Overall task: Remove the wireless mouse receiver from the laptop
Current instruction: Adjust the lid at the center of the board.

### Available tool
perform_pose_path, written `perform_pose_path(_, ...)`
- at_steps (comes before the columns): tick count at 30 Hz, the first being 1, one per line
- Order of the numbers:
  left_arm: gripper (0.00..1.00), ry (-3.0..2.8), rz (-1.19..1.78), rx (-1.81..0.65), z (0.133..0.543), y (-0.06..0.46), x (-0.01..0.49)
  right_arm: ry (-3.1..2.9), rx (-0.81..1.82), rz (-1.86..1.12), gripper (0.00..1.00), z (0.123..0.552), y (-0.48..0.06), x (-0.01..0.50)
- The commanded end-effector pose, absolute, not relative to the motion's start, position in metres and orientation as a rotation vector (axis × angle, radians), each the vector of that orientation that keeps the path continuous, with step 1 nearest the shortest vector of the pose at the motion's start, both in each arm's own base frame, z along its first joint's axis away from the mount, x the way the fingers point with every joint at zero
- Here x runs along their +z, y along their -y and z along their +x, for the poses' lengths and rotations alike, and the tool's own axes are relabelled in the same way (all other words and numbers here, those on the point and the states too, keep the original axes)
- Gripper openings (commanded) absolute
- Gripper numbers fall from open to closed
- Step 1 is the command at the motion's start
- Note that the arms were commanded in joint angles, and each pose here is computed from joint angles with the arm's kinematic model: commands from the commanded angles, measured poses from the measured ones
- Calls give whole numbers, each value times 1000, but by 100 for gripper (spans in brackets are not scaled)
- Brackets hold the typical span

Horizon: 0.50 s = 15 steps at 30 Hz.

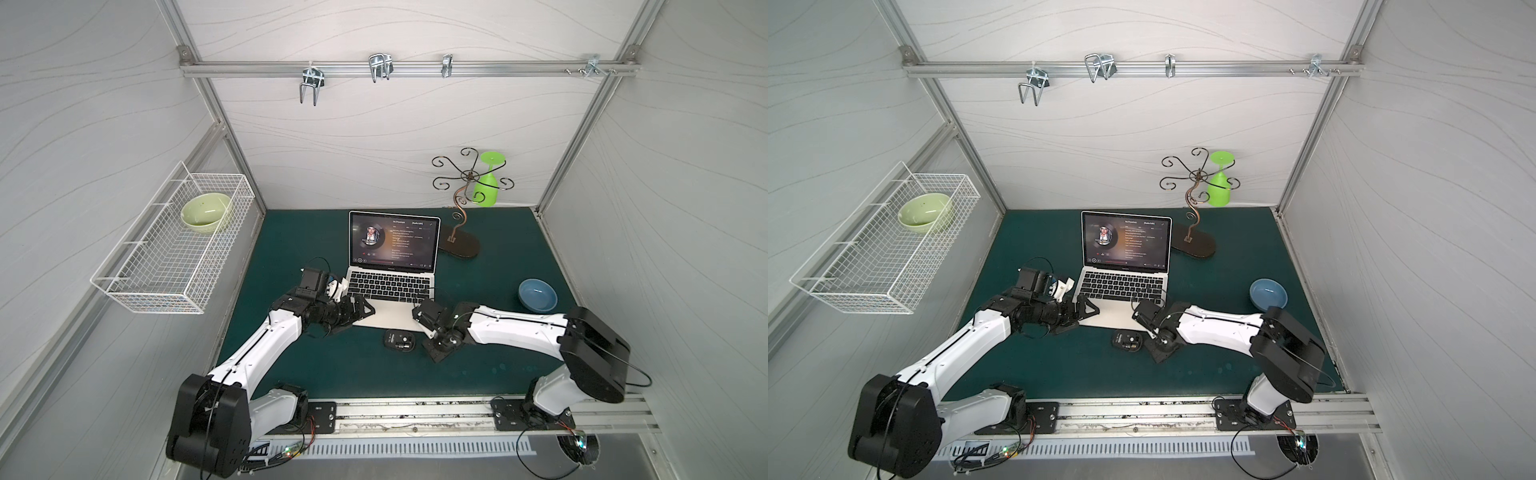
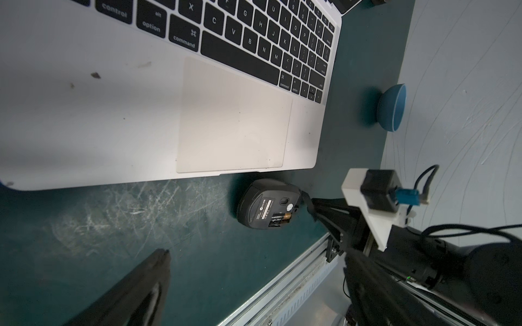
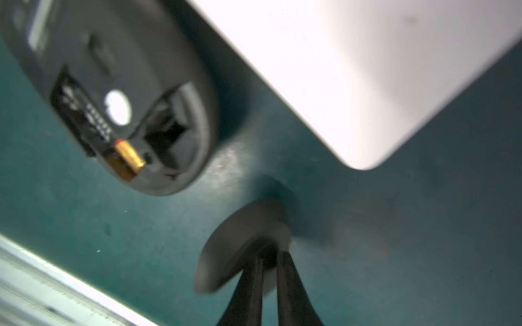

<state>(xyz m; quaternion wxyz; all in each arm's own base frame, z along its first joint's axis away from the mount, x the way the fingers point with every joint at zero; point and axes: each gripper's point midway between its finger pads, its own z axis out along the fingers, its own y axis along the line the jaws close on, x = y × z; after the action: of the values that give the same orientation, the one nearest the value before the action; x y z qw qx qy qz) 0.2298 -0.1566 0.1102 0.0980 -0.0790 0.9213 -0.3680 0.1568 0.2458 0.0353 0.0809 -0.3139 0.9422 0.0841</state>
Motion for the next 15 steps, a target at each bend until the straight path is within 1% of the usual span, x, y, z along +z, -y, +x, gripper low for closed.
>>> perform_pose_path(1, 100, -2677, -187, -1124, 238, 161, 123, -2890, 447, -677, 15, 170, -226, 41)
perform_pose_path(5, 99, -2669, -179, -1150, 239, 163, 125, -2862, 921, -367, 15, 190, -222, 63)
perform_pose_path(7, 99, -2660, -177, -1175, 239, 166, 126, -2823, 1037, -237, 18, 203, -215, 74)
perform_pose_path(9, 99, -2661, -178, -1179, 240, 166, 126, -2821, 1027, -137, 21, 215, -200, 77)
perform_pose_path(10, 99, -2661, -177, -1179, 240, 166, 125, -2843, 931, -119, 22, 218, -189, 75)
perform_pose_path(11, 99, -2661, -176, -1184, 240, 167, 125, -2846, 839, -133, 27, 221, -181, 76)
perform_pose_path(12, 99, -2657, -175, -1184, 240, 167, 125, -2836, 775, -157, 34, 222, -176, 80)
perform_pose_path(13, 99, -2657, -178, -1182, 240, 167, 125, -2817, 751, -180, 38, 223, -175, 84)
perform_pose_path(15, 99, -2655, -192, -1152, 241, 163, 125, -2768, 745, -247, 41, 222, -181, 94)
